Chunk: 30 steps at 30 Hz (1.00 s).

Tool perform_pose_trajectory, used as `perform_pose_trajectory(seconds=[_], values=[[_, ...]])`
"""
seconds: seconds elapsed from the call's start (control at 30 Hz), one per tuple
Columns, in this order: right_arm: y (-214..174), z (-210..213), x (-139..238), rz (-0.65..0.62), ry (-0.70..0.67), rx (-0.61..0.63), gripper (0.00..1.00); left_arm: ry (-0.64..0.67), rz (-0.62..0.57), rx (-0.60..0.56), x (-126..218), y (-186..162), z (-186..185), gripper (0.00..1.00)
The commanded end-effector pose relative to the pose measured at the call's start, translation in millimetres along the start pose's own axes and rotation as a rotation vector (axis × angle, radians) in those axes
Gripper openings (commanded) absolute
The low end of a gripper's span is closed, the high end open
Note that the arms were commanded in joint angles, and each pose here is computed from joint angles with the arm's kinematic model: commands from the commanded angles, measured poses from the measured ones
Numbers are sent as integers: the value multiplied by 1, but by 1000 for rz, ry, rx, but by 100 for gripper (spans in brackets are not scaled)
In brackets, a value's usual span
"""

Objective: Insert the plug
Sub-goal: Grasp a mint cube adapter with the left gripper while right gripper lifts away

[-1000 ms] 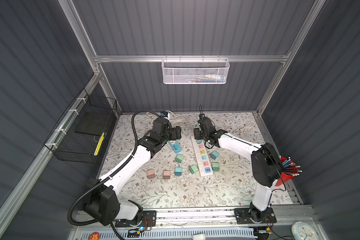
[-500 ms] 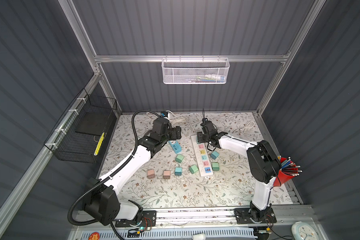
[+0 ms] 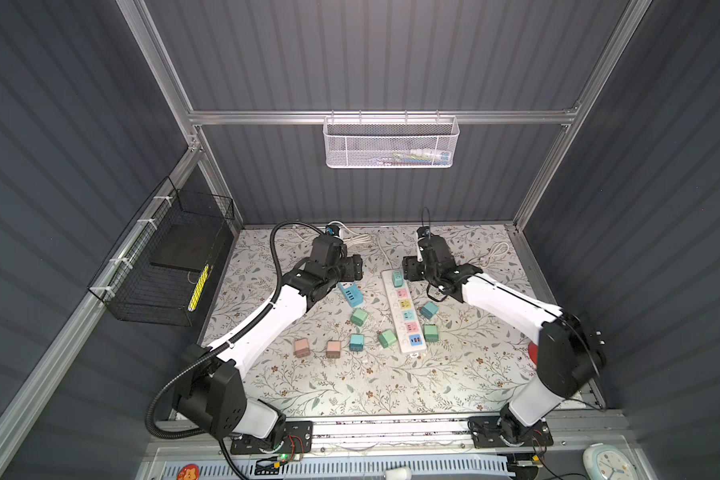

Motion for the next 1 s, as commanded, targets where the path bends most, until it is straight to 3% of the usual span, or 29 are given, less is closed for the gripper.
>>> perform_pose_trajectory(seconds=[0.0,0.17,0.3,0.5,0.83,0.97], values=[[-29,-18,18,9,-19,-56,74,64,270,-91,-21,-45,-1,81],[-67,-38,43,28,11,-93,85,158,452,-269,-27,-87,-18,81],[-79,-50,46,162,95,-174,85,157,593,-341,-33,-110,-21,80],[-83,-50,54,142,172,-166,84,137,709,-404,-54,-134,-19,79],[-92,-56,40,166,121,-194,81,117,637,-425,-84,-127,-28,65],[-94,-58,41,165,107,-193,81,103,668,-424,-91,-135,-28,62]])
Point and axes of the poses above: each gripper's point midway between its finger pads, its own x axis back along the fingers, its own z axis along the line the jaws close on, y = z × x, the point moved 8 cm from there along x, back along the fingers, and after that the axes turned 3 degrees about -x, right-handed, at the moved point
